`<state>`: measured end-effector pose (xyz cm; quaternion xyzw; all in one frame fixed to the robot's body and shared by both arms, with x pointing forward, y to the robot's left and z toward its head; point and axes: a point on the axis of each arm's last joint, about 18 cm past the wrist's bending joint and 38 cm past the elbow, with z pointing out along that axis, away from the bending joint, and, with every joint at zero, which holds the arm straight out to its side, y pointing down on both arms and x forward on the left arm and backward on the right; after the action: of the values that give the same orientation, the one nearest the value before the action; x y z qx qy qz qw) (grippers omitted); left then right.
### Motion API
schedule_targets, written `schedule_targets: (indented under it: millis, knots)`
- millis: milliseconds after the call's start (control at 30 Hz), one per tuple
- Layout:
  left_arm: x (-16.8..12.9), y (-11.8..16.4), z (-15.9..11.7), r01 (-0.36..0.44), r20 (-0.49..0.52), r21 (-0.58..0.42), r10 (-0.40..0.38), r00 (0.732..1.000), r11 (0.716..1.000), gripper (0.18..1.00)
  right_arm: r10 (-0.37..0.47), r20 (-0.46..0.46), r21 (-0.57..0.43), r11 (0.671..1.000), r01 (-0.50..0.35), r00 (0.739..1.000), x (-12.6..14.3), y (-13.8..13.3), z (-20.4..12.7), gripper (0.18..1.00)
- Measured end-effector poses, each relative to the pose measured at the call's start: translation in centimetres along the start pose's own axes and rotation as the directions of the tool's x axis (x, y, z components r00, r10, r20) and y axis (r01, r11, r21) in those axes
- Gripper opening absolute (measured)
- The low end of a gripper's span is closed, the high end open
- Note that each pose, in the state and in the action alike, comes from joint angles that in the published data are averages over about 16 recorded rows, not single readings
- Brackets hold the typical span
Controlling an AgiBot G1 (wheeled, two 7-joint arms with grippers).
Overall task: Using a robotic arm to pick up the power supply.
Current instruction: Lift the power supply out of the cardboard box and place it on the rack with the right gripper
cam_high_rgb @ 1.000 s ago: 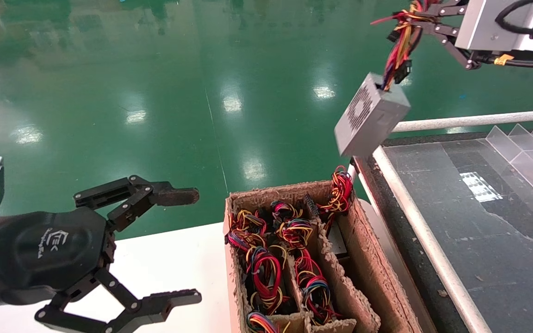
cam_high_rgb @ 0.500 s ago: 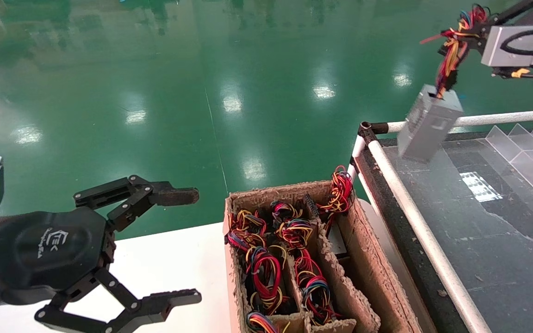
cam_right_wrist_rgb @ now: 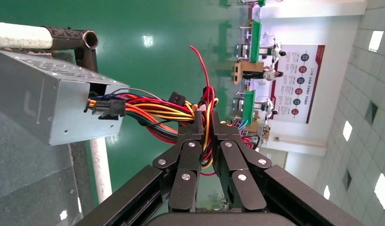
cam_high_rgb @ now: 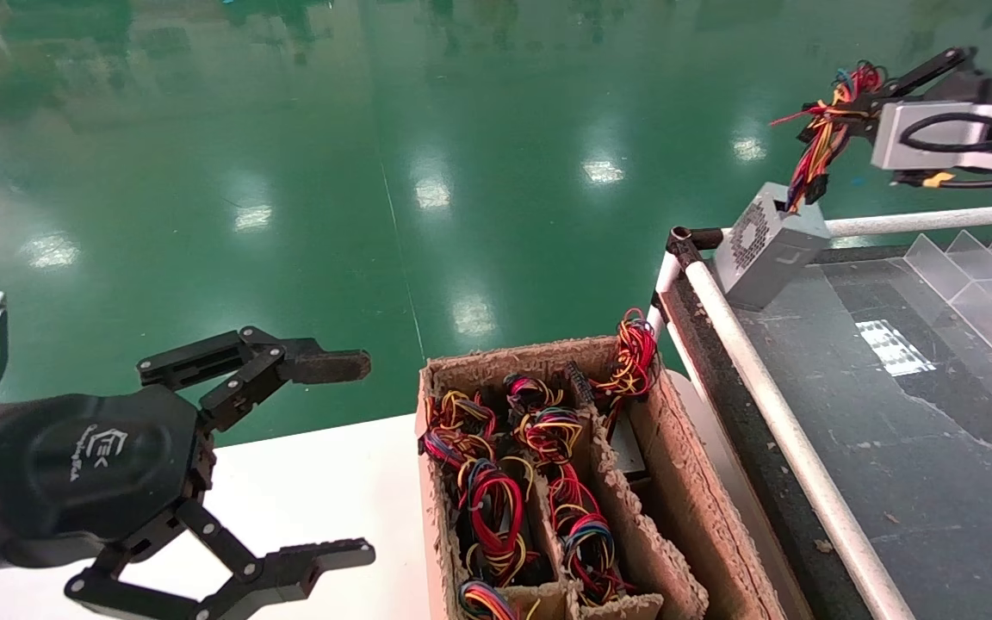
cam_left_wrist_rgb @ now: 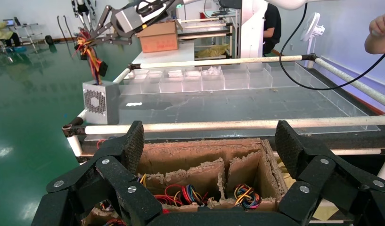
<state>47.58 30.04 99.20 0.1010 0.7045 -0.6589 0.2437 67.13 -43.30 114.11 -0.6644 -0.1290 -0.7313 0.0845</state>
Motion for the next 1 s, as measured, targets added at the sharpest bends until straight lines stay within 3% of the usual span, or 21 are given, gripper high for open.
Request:
schedule_targets:
  millis: [1000]
  knots:
    - [0.0, 0.0, 0.0, 0.0, 0.0, 0.0, 0.0, 1.0, 1.0, 1.001, 0.008, 0.035, 0.036, 0.999, -0.009, 0.999, -1.8, -2.3, 4.0, 0.222]
